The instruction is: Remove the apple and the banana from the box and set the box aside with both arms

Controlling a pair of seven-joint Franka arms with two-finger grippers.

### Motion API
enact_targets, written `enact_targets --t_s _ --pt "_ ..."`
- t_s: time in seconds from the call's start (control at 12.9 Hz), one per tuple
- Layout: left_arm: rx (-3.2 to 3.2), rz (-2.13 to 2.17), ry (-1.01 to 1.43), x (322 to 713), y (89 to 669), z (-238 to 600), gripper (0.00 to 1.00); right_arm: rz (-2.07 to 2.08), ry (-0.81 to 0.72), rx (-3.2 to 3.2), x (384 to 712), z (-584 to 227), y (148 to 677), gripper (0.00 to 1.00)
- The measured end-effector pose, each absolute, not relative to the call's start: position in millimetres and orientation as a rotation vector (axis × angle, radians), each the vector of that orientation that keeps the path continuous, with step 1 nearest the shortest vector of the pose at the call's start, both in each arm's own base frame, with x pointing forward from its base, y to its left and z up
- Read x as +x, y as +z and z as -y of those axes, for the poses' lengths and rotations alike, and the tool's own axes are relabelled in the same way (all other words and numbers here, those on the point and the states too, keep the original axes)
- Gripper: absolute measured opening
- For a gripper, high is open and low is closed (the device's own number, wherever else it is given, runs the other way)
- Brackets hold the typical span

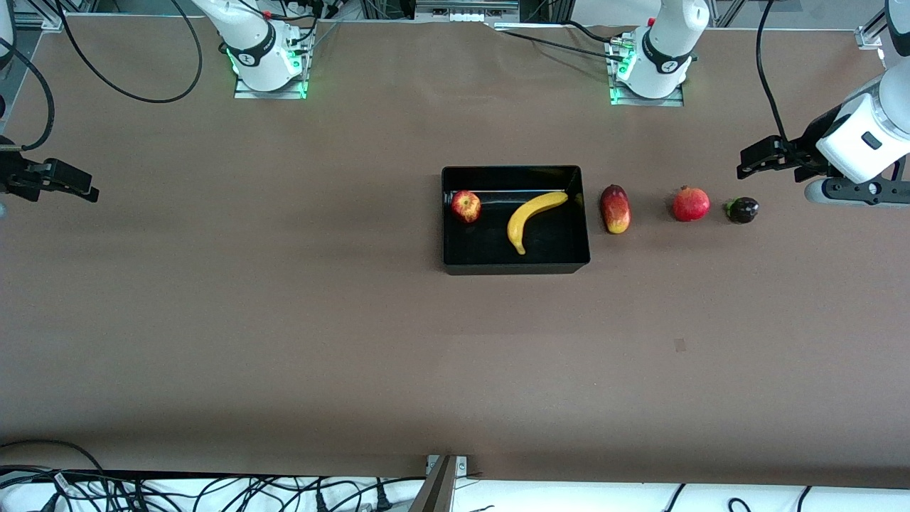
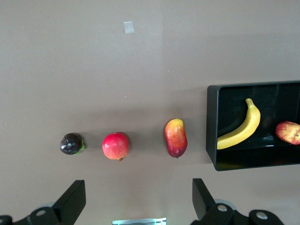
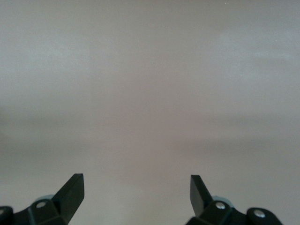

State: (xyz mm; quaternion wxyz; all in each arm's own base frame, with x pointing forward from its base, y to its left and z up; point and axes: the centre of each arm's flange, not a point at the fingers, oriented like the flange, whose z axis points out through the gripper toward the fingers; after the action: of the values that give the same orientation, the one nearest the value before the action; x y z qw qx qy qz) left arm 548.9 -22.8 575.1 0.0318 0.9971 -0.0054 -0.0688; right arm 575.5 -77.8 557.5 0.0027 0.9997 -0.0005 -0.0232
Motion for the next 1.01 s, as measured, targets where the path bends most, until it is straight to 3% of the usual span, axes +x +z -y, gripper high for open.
enact_targets --t_s 1.01 --pt "3.070 0.006 -0.227 556.9 564.9 17.8 1.00 0.002 -0.073 3.135 575.5 77.8 557.5 1.00"
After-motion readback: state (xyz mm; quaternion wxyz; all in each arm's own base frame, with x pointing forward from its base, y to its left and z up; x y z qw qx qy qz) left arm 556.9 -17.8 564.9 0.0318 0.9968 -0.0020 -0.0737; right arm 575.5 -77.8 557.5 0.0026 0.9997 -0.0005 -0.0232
